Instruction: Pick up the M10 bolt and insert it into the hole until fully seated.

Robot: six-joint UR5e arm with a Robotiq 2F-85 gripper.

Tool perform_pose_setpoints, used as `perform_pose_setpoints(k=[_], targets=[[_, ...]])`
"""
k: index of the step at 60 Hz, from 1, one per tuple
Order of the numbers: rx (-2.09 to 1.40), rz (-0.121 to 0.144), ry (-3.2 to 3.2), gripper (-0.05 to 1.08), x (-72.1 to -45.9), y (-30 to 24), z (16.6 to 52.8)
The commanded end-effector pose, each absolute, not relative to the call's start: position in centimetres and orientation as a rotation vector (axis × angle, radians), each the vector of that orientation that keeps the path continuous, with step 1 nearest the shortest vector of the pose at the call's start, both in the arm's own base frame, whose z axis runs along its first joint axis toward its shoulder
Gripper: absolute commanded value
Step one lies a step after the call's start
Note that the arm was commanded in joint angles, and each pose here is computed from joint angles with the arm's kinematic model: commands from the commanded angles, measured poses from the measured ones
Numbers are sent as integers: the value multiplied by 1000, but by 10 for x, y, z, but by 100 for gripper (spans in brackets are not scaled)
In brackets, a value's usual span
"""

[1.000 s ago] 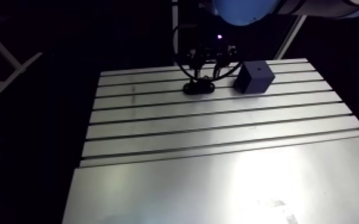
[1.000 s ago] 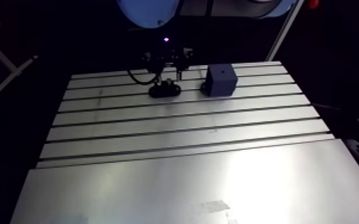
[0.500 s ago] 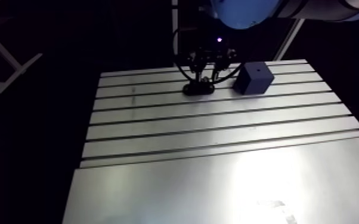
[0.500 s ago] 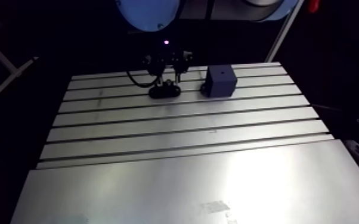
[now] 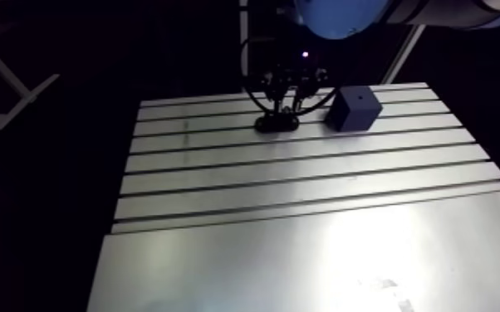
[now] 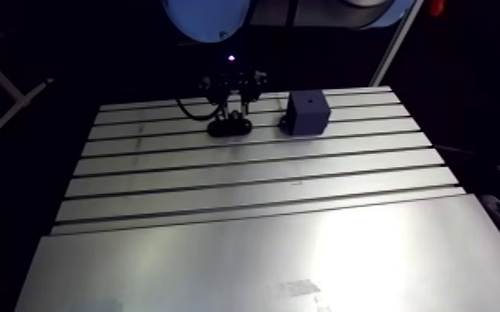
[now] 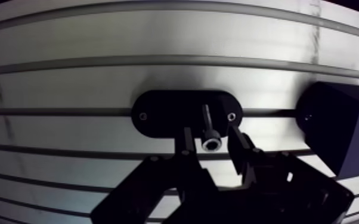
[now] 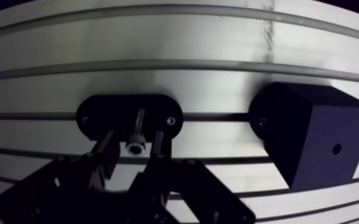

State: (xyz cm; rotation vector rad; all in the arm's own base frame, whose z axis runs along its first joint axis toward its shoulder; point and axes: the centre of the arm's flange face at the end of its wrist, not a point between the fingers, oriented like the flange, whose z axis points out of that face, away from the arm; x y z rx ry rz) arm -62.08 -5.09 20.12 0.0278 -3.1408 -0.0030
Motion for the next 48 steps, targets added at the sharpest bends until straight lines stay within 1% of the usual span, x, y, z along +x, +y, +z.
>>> perform_pose_setpoints(k=[1,20,43,48], targets=[[28,2,-3137,63,-622,-51,203],[28,7,-3145,66,-620,-52,200],[28,6,-3142,69,-620,-52,202],[28,6,-3142,72,-620,-52,202]])
